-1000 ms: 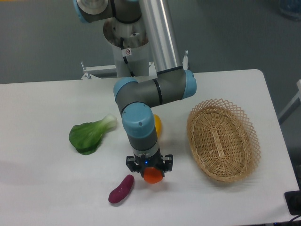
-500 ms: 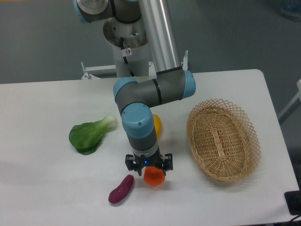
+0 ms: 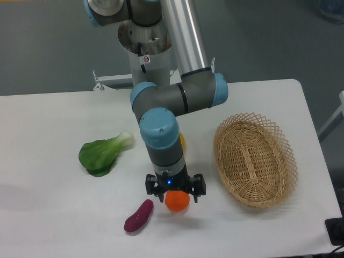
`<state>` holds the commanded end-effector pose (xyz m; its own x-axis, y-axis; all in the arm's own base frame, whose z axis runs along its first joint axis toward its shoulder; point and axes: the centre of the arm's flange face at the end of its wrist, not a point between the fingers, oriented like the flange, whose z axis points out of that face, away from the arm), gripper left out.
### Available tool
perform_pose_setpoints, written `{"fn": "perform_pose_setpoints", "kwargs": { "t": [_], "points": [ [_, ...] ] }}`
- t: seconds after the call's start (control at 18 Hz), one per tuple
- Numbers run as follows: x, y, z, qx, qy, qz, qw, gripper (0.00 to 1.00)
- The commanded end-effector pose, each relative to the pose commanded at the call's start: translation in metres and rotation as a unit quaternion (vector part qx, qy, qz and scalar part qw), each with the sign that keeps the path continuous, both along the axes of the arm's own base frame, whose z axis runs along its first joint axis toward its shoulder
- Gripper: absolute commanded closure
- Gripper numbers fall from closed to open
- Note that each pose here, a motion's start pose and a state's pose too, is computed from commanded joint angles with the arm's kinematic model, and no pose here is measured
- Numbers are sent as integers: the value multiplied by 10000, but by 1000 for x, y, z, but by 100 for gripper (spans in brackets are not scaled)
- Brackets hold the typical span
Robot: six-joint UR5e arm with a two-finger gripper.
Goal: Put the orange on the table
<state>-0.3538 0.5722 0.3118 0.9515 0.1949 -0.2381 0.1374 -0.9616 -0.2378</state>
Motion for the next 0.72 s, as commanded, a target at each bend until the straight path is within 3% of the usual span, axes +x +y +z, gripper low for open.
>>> {"fn": "perform_pose_setpoints", "kwargs": {
  "t": [0.44, 0.72],
  "points": [
    [-12, -7, 28, -348, -117, -382, 9986, 0],
    [-15, -10, 32, -329, -118, -380, 9987, 0]
  ]
}}
